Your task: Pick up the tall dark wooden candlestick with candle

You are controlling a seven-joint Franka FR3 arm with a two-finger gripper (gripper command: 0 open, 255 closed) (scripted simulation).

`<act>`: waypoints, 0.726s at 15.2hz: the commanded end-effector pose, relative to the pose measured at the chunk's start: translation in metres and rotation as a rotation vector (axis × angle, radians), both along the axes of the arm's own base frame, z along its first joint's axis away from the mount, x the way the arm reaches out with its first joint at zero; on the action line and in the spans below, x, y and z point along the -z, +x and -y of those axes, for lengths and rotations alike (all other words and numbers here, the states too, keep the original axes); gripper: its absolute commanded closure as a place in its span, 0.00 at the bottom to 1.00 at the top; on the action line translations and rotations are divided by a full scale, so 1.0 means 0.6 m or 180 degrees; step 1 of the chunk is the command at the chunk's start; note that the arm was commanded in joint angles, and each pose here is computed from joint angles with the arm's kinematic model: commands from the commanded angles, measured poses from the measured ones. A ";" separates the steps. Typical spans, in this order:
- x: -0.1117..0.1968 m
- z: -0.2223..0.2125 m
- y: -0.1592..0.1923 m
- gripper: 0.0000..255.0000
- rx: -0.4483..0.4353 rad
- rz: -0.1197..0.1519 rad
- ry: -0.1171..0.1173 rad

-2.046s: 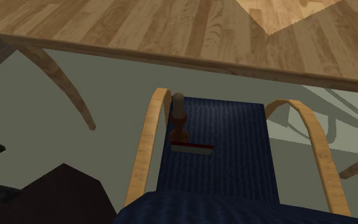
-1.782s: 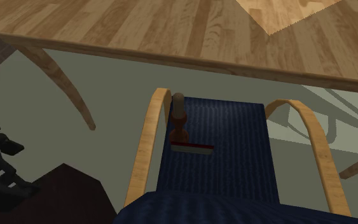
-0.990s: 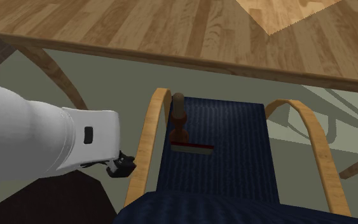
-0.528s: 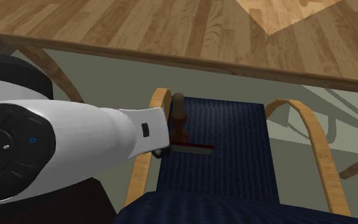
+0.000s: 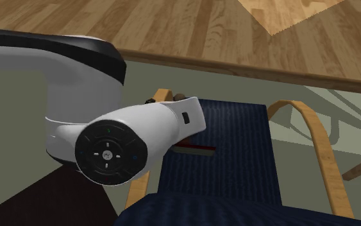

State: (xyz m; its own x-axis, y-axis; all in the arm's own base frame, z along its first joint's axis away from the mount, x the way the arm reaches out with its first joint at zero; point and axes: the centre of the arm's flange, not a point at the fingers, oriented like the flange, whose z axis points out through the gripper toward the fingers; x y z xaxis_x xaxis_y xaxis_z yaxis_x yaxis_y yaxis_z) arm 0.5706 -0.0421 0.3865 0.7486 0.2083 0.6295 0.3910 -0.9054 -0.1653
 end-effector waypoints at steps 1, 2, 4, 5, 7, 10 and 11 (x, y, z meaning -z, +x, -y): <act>0.016 0.001 0.013 0.00 -0.0021 0.0061 0.0027; 0.025 0.001 0.013 0.00 -0.0021 0.0061 0.0027; 0.042 0.001 0.013 0.00 -0.0021 0.0061 0.0027; 0.051 0.001 0.013 0.00 -0.0021 0.0061 0.0027; 0.074 0.001 0.013 0.00 -0.0021 0.0061 0.0027; 0.073 0.002 0.014 1.00 -0.0021 0.0060 0.0027; 0.073 0.002 0.014 1.00 -0.0021 0.0060 0.0027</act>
State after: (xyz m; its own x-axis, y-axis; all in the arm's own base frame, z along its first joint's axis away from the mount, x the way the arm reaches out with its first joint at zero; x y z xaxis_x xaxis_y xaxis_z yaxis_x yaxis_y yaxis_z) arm 0.5790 -0.0431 0.3434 0.7348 0.2077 0.6457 0.4000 -0.9015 -0.1652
